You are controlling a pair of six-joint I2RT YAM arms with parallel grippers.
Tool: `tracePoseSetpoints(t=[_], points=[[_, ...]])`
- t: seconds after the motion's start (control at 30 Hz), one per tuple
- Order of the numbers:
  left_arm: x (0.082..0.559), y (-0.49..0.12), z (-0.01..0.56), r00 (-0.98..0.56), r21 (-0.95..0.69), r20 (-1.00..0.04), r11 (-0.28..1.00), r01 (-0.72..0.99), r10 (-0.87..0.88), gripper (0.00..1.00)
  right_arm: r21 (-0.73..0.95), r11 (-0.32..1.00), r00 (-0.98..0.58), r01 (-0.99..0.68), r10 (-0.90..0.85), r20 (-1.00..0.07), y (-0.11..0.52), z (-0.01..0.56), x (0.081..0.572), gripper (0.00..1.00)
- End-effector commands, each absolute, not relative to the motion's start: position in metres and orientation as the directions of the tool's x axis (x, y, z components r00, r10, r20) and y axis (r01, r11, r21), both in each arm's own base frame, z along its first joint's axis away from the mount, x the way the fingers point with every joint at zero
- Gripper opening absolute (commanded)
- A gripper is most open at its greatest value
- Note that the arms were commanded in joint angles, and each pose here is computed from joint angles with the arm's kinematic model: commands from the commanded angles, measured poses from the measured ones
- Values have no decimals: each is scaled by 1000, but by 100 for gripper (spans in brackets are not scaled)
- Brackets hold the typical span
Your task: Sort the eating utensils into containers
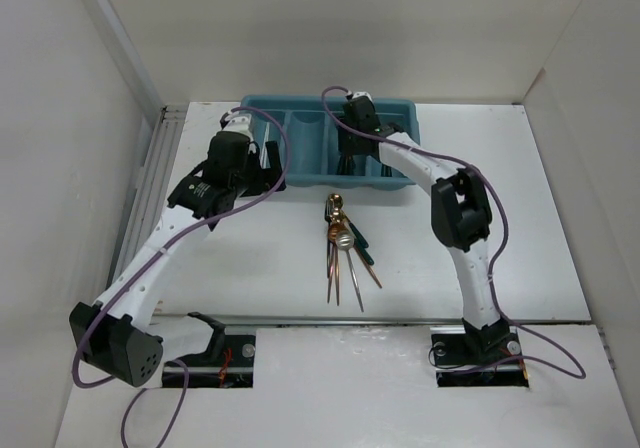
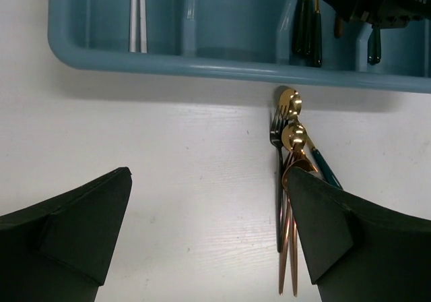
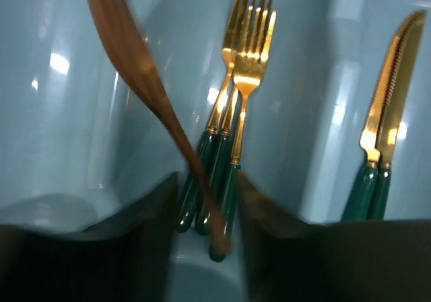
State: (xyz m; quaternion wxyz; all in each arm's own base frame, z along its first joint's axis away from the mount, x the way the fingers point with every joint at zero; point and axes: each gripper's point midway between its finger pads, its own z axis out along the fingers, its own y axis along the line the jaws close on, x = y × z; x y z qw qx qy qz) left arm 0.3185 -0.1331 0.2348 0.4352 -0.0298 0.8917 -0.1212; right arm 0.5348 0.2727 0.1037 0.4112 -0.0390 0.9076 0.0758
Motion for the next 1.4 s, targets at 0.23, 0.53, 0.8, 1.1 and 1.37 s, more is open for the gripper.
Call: tracePoseSetpoints(t=[0.23, 0.53, 0.8, 1.1, 1.37], points=[[317, -129, 250, -593, -267, -785, 962, 57, -182, 100, 82, 985, -451, -153, 4, -893, 256, 259, 482, 73], [319, -116, 257, -560, -254, -807, 966, 39, -189, 100, 99, 881, -673, -463, -277, -686, 264, 137, 346, 14], [308, -118, 240, -600, -265, -781, 962, 69, -172, 100, 66, 885, -742, -461, -343, -576, 267, 86, 313, 14], [303, -109, 240, -593, -285, -780, 957, 50, -201, 100, 136, 906, -798, -400, -271, -539, 270, 75, 268, 35], [297, -104, 227, -612, -288, -764, 957, 38, -206, 100, 158, 895, -826, -417, -301, -477, 284, 54, 207, 41]])
